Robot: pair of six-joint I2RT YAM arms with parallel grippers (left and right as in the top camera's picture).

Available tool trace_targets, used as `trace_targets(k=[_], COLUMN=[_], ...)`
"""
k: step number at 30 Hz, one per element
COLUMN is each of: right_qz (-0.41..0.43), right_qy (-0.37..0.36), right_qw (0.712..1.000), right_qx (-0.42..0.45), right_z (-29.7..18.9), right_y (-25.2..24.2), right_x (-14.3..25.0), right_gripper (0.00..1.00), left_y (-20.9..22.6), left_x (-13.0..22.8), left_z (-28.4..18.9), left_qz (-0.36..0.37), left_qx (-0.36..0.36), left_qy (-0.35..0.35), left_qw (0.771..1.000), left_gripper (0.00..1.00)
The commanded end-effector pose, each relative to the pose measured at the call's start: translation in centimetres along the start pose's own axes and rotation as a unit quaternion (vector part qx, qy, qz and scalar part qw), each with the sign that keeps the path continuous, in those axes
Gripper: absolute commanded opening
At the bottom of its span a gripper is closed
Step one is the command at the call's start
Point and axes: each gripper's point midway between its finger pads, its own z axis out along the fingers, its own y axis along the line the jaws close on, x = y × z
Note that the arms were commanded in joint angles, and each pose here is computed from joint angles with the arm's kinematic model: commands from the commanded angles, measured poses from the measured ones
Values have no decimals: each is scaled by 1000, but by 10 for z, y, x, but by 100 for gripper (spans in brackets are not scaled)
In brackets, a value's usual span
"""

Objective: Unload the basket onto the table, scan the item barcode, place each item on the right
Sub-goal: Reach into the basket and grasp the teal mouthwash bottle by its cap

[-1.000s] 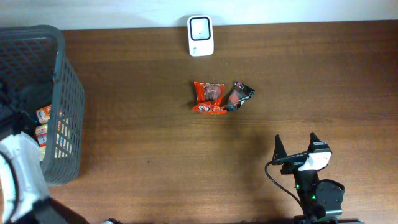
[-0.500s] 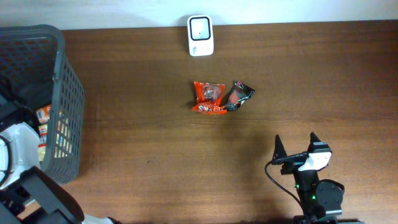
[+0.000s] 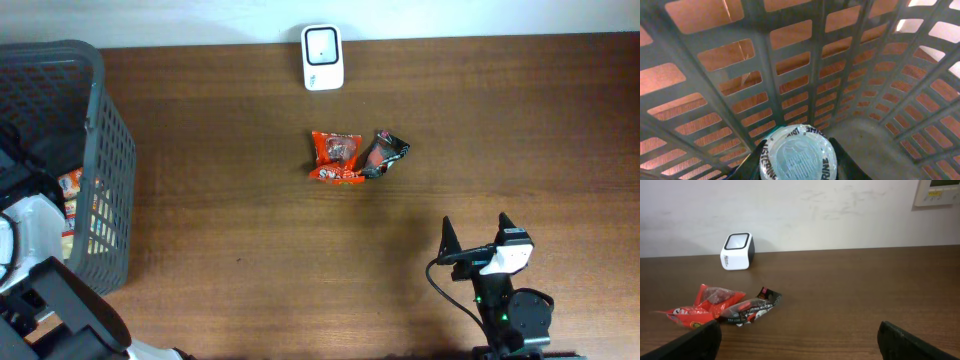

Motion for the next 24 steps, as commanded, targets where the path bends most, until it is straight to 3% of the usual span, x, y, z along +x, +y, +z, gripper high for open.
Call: trace_targets(k=[1, 11, 16, 19, 22, 24], right_qz=[2, 2, 2, 2, 2, 2], right_qy=[2, 2, 2, 2, 2, 2], right_qw=[1000, 1000, 1000, 1000, 1000, 1000], right_qx=[4, 4, 4, 4, 4, 4], right_z=[0, 0, 0, 0, 0, 0], right_y=[-2, -1, -1, -2, -2, -1], right_x=[3, 3, 3, 3, 3, 3], right_gripper=[98, 98, 98, 98, 98, 98], left_y=[-1, -43, -44, -52, -77, -108], left_x=[-20, -54, -134, -159, -170, -159], left_z=[-8, -71, -149, -210, -277, -314], left_qz=[4, -7, -33, -59, -85, -87], left_qx=[6, 178, 243, 330, 450, 527], left_qy=[-22, -29, -136, -168, -176, -149], left_qw=[1000, 984, 960, 927, 872, 832], left_gripper=[0, 0, 0, 0, 0, 0])
